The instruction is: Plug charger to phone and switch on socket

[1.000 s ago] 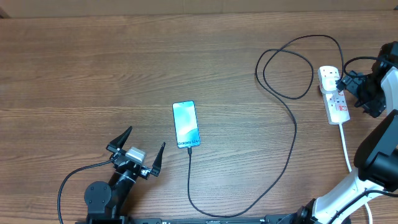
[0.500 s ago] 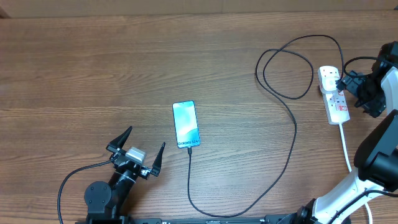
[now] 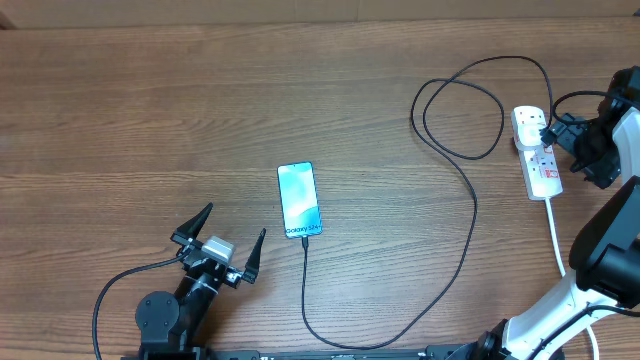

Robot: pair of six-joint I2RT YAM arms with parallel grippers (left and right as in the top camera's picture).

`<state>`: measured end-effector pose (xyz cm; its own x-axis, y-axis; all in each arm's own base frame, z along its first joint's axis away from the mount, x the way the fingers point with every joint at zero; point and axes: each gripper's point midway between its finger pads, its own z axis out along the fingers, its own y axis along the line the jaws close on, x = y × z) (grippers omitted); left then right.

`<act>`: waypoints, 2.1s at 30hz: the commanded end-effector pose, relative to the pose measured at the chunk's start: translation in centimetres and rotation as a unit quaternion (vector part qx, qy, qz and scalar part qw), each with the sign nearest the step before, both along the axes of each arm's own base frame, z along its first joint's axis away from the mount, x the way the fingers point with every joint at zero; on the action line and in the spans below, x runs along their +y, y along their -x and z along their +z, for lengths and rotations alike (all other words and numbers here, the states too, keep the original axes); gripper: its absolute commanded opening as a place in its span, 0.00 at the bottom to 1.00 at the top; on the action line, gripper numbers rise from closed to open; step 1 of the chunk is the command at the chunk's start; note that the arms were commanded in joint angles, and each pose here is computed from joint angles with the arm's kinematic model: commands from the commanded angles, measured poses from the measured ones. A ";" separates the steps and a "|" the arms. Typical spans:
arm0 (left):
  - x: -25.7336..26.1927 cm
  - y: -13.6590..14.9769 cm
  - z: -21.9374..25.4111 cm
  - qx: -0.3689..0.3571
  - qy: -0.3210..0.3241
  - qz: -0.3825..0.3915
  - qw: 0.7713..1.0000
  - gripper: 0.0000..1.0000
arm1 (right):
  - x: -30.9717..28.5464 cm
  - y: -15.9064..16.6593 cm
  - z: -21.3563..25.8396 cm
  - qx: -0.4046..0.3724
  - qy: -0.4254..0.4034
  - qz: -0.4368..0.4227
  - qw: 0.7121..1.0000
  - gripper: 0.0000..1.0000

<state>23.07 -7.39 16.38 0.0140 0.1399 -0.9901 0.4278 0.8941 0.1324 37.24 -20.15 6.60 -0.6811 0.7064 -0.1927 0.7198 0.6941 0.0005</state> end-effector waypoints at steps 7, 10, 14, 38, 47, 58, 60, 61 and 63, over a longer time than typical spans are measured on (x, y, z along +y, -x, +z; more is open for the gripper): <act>0.1 0.0 0.1 0.002 0.011 0.005 1.000 1.00 | 2.8 -1.8 7.7 -0.087 0.042 0.040 0.994 1.00; 0.1 0.0 0.1 0.002 0.011 0.005 1.000 1.00 | 5.1 -2.5 10.2 -0.116 0.051 0.068 0.989 1.00; 0.1 0.0 0.1 0.001 0.011 0.005 1.000 1.00 | 9.1 -3.4 12.7 -0.148 0.056 0.116 0.981 1.00; 0.1 0.0 0.1 0.002 0.011 0.005 1.000 1.00 | 27.5 -3.8 14.7 -0.181 0.026 0.327 0.927 1.00; 0.1 0.0 0.1 0.002 0.011 0.005 1.000 1.00 | 27.5 -3.7 14.7 -0.181 0.026 0.326 0.927 1.00; 0.1 0.0 0.1 0.001 0.011 0.005 1.000 1.00 | 27.5 -3.7 14.9 -0.183 0.026 0.326 0.927 1.00; 0.1 0.0 0.1 0.001 0.011 0.005 1.000 1.00 | 27.5 -3.7 15.1 -0.186 0.027 0.327 0.926 1.00; 0.1 0.0 0.1 0.001 0.011 0.005 1.000 1.00 | 27.5 -3.6 15.1 -0.186 0.027 0.326 0.926 1.00; 0.1 0.0 0.1 0.001 0.011 0.005 1.000 1.00 | 27.4 -3.6 15.3 -0.188 0.027 0.326 0.926 1.00</act>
